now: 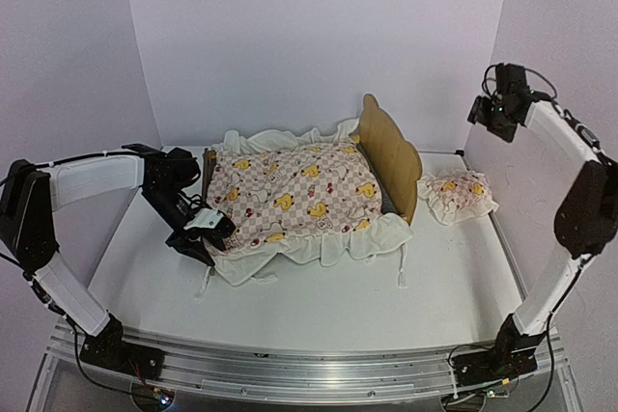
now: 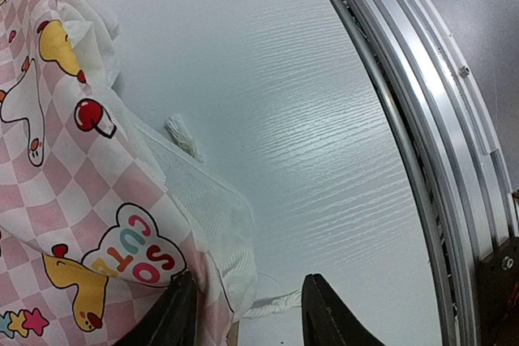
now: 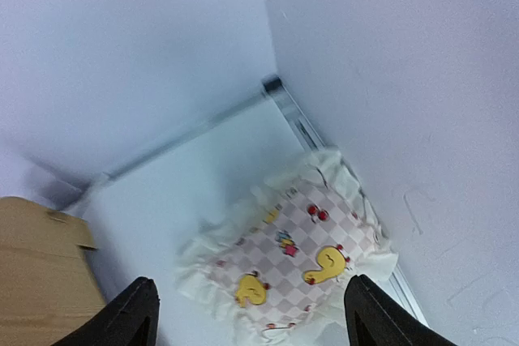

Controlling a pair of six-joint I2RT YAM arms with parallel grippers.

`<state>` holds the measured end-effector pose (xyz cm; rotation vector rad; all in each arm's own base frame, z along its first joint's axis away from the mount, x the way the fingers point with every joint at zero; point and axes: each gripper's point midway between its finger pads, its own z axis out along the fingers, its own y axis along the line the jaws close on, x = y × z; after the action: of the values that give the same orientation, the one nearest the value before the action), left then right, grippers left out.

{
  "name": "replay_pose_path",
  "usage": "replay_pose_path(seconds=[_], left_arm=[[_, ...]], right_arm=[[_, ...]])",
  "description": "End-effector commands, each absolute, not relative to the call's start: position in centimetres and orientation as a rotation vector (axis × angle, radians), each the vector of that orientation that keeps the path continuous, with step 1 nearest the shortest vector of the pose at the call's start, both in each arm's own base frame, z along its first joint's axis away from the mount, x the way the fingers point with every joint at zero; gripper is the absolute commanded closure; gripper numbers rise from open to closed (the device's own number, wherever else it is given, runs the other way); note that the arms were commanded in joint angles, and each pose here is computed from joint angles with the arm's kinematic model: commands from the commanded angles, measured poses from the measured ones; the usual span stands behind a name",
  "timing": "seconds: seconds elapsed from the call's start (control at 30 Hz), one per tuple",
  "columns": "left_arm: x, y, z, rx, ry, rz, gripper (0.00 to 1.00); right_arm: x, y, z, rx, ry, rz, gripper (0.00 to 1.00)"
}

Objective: Set up the pet bed

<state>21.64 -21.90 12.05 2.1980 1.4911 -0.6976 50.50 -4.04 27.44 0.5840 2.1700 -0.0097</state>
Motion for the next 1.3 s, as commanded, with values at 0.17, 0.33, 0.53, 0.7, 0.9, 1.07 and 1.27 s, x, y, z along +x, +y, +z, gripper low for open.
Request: replay_pose_path(seconds=[0.17, 0.33, 0.53, 0.7, 0.9, 1.07, 1.27], left_arm=[[22.2, -22.3, 18.3, 2.127, 1.422, -0.606, 0.36], [23.3, -22.5, 21.0, 2.031, 1.414, -0.504, 0.32], [31.1, -22.4, 24.4, 1.461, 1.743, -0.315, 0.25], [33.0, -21.1, 26.0, 1.084, 1.862, -0.459, 0.20], [33.6, -19.2, 25.1, 0.939, 1.909, -0.484, 0.19], [33.4, -18.7, 24.5, 0.930, 1.920, -0.469, 0.19], [32.8, -18.6, 24.3, 0.938, 1.921, -0.476, 0.19]], right_arm=[[54.6, -6.7, 9.5, 0.938, 2.480, 0.010, 0.18], [55.3, -6.7, 3.0, 1.014, 2.601, -0.013, 0.66], [56.3, -9.4, 11.4, 0.877, 2.449, -0.097, 1.00], [60.3, -7.1, 33.6, 0.439, 1.881, 0.132, 1.00], [57.3, 4.8, 49.5, -0.126, 1.558, 0.442, 1.00], [50.0, 23.3, 48.3, -0.781, 1.440, 0.700, 1.00], [47.8, 30.6, 38.9, -1.114, 1.582, 0.623, 1.00]])
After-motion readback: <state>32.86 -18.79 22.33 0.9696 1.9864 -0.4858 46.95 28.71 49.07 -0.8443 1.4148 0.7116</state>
